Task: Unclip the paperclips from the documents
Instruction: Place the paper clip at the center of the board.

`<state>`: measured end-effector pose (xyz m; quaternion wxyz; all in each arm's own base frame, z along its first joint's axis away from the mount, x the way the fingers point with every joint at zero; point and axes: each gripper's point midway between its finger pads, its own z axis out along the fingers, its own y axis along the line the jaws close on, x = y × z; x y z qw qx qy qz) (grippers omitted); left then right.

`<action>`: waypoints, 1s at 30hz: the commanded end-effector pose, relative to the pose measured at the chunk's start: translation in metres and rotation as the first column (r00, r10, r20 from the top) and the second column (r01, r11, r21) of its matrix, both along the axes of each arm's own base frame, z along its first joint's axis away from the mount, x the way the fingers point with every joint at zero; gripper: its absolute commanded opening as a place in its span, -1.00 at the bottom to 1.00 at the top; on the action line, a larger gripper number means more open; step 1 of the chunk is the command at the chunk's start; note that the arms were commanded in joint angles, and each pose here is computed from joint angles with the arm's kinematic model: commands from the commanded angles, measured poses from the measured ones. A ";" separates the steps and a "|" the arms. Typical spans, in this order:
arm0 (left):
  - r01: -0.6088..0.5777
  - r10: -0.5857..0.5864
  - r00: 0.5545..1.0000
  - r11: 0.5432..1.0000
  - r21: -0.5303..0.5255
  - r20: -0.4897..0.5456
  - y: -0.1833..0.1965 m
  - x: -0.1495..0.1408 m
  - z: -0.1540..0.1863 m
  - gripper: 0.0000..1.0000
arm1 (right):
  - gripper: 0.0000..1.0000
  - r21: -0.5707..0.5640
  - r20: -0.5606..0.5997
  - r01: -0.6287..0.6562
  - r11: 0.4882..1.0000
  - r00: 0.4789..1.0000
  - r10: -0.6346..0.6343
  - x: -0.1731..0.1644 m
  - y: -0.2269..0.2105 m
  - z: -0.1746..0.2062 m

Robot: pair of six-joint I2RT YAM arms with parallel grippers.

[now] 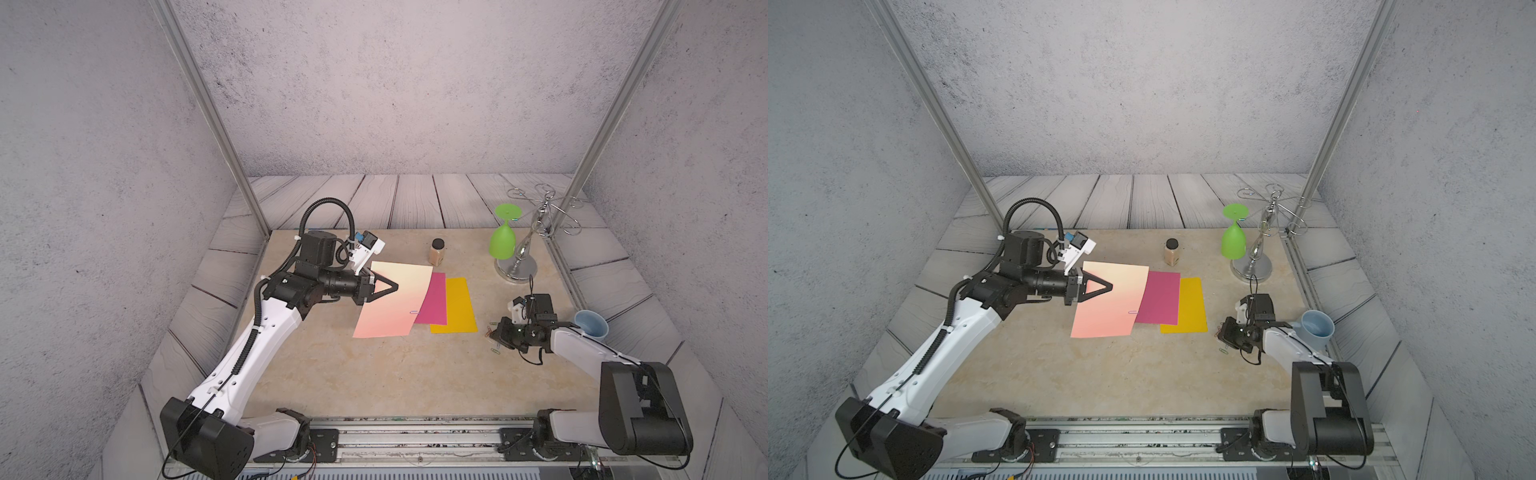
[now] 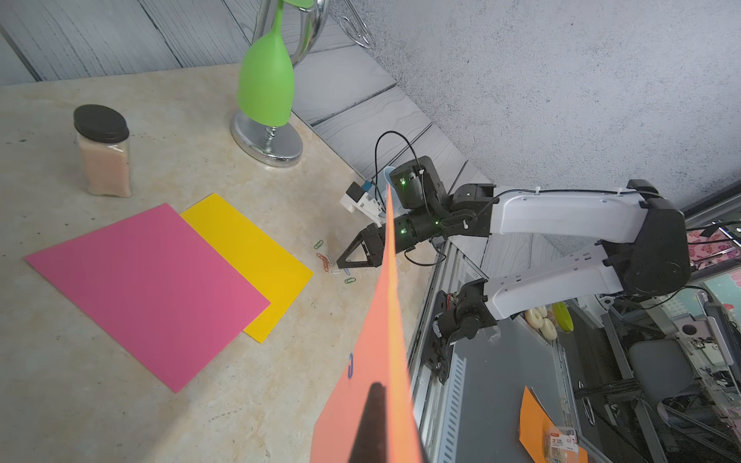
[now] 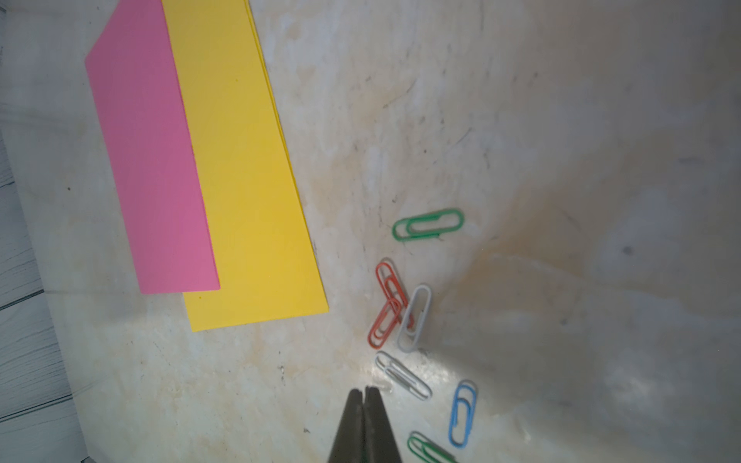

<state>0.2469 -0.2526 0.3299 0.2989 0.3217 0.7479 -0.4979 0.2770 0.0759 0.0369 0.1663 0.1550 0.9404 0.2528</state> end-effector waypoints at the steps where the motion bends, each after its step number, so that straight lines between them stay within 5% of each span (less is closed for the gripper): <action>1: -0.002 0.001 1.000 1.000 0.003 0.012 0.002 0.001 -0.002 -1.00 | -0.86 -0.042 -0.052 0.016 0.999 0.998 -0.018 -0.006 -0.008 -0.012; 20: -0.022 0.022 1.000 1.000 0.013 0.019 0.004 0.004 -0.002 -1.00 | -0.44 -0.079 -0.031 0.002 0.997 0.999 -0.004 -0.007 -0.012 0.004; 30: -0.020 0.020 1.000 1.000 -0.002 0.013 0.001 0.008 -0.001 -1.00 | -0.08 -0.016 0.096 -0.178 0.984 0.979 0.179 -0.001 0.020 0.056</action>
